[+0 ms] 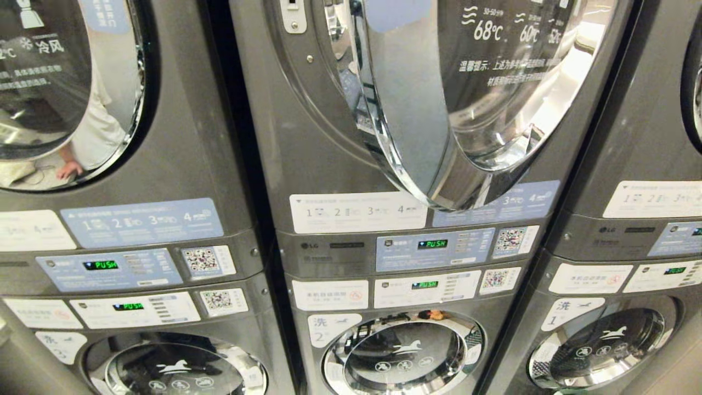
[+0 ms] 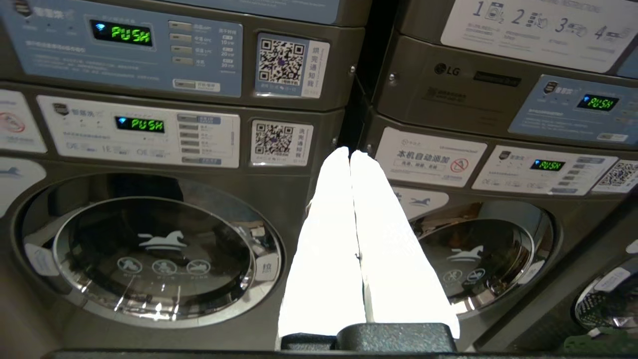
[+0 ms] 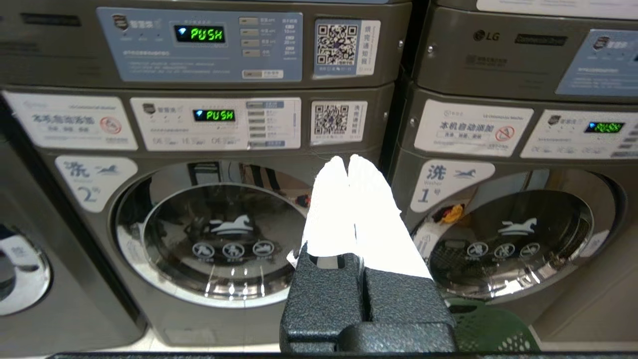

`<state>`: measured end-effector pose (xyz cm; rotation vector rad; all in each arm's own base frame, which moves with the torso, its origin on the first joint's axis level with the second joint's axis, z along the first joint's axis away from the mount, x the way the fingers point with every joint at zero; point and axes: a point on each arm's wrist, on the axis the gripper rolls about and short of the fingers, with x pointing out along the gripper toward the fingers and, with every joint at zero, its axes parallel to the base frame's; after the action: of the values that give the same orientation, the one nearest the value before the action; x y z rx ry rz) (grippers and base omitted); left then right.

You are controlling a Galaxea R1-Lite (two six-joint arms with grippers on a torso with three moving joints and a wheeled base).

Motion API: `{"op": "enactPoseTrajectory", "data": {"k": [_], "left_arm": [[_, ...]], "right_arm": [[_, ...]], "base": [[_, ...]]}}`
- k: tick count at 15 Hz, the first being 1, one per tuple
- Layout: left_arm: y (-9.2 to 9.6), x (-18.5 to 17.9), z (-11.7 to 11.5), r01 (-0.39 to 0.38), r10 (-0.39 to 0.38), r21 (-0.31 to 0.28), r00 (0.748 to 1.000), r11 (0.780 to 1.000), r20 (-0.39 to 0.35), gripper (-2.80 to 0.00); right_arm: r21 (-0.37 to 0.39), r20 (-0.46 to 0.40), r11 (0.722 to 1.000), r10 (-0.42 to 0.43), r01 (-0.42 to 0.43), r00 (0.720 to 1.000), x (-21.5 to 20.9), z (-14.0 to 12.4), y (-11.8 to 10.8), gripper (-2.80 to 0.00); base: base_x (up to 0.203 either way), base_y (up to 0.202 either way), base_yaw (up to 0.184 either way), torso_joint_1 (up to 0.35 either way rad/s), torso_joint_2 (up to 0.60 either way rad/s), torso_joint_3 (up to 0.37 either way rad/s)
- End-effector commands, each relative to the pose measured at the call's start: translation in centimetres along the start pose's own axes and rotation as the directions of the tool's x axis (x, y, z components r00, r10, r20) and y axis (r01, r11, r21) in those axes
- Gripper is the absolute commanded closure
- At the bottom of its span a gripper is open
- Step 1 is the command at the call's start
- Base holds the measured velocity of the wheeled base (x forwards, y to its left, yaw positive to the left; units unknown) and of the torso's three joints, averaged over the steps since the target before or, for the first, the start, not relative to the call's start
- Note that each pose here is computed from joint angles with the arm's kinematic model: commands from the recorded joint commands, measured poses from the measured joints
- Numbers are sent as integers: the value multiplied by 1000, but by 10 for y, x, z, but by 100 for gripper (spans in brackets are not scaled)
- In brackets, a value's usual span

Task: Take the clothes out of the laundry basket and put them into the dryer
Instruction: Open the dryer

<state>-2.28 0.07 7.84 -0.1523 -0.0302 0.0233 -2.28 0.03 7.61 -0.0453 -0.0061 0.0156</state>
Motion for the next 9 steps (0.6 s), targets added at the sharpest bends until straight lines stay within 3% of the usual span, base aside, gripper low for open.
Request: {"op": "enactPoseTrajectory", "data": {"k": [1,3,9], "left_arm": [[1,2,-8,-5,5,-1,1000,1000,-26,0],[1,2,-8,-7,6,-1,1000,1000,-26,0],[1,2,-8,-6,6,5,1000,1000,-26,0]], "right_arm": [[0,-4,1000,1,-1,1000,0,-1,0,0],[4,-4,1000,1,-1,1000,0,-1,0,0],[11,-3,1000,1,-1,1000,0,-1,0,0]], "base": [[-193,0,-1,4,2,2],[-121,0,3,4,-7,3],[0,0,0,4,0,-2]]}}
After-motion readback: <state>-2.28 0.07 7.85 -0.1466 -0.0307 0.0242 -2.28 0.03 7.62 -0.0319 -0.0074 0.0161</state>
